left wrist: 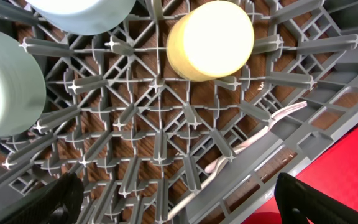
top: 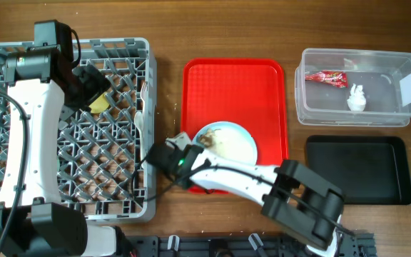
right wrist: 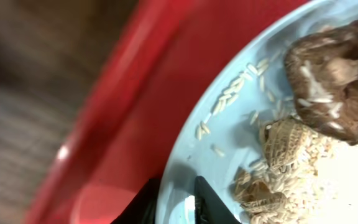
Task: Sort waste into correct bins and load items into the dishwasher rack
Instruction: 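Move the right gripper to the light blue plate and grip its rim, then lift the plate and carry it over the black tray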
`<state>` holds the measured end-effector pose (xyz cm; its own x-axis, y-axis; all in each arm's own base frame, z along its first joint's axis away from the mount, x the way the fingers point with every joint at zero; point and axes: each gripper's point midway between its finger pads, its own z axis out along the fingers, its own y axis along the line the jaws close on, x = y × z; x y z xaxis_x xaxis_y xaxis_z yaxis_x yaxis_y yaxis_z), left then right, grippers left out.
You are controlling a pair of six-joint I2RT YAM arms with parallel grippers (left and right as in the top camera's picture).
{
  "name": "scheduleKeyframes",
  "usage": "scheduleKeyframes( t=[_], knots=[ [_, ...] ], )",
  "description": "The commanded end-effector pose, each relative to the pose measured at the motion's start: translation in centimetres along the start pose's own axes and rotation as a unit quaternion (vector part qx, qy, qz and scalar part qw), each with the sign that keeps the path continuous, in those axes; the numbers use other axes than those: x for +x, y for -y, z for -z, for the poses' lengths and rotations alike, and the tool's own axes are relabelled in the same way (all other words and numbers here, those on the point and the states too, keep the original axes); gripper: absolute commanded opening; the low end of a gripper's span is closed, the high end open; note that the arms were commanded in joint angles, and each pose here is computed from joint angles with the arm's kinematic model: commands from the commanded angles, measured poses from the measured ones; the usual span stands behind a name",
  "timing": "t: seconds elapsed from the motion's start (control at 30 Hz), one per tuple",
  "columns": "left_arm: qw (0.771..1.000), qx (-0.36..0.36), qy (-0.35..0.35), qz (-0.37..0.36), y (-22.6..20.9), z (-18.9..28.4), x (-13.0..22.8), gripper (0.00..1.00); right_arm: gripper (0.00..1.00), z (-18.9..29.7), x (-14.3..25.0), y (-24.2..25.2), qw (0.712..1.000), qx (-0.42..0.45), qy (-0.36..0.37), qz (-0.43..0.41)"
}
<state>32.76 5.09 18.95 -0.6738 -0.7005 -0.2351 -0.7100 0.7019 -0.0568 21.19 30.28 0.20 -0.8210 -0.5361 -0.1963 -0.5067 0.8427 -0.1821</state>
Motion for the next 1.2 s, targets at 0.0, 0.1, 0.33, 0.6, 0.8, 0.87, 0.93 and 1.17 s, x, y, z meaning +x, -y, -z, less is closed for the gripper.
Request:
scheduleKeyframes(
  t=[0.0, 0.1, 0.33, 0.6, 0.8, 0.87, 0.93, 1.17],
  knots=[
    [1.000, -0.009, 0.003, 0.011, -0.4, -0.3, -0.2, 1.00, 0.19, -1.3, -0.4, 3.3, 0.999, 0.031, -0.013, -0.030],
    [1.000, -0.009, 0.003, 0.011, -0.4, -0.3, -0.2, 1.00, 0.20, -1.9, -1.1, 5.9, 0.997, 0.042, -0.017, -0.061],
    [1.000, -0.009, 0.003, 0.011, -0.4, -0.3, -0.2, 1.00, 0.25, -2.6, -2.0, 5.4, 0.990, -0.038, -0.035, -0.131],
    [1.000, -0.009, 0.003, 0.011, -0.4, -0.3, -0.2, 1.00, 0.04, -3.5, -1.1, 6.0, 0.990, 0.031, -0.031, -0.131],
    [1.000, -0.009, 0.003, 0.011, -0.4, -0.3, -0.2, 1.00, 0.04, -1.3, -1.4, 8.1, 0.983, 0.090, -0.039, -0.156],
    [1.000, -0.009, 0.003, 0.011, -0.4, -0.3, -0.2, 1.00, 0.04, 0.1, -2.0, 8.4, 0.980, 0.099, -0.041, -0.167],
    [1.000, -0.009, 0.003, 0.011, -0.4, -0.3, -0.2, 1.00, 0.04, 1.5, -2.2, 8.9, 0.975, 0.108, -0.048, -0.190],
    [1.000, -0.009, 0.003, 0.011, -0.4, -0.3, -0.2, 1.00, 0.04, 4.7, -2.1, 12.9, 0.947, 0.146, -0.084, -0.273]
  ],
)
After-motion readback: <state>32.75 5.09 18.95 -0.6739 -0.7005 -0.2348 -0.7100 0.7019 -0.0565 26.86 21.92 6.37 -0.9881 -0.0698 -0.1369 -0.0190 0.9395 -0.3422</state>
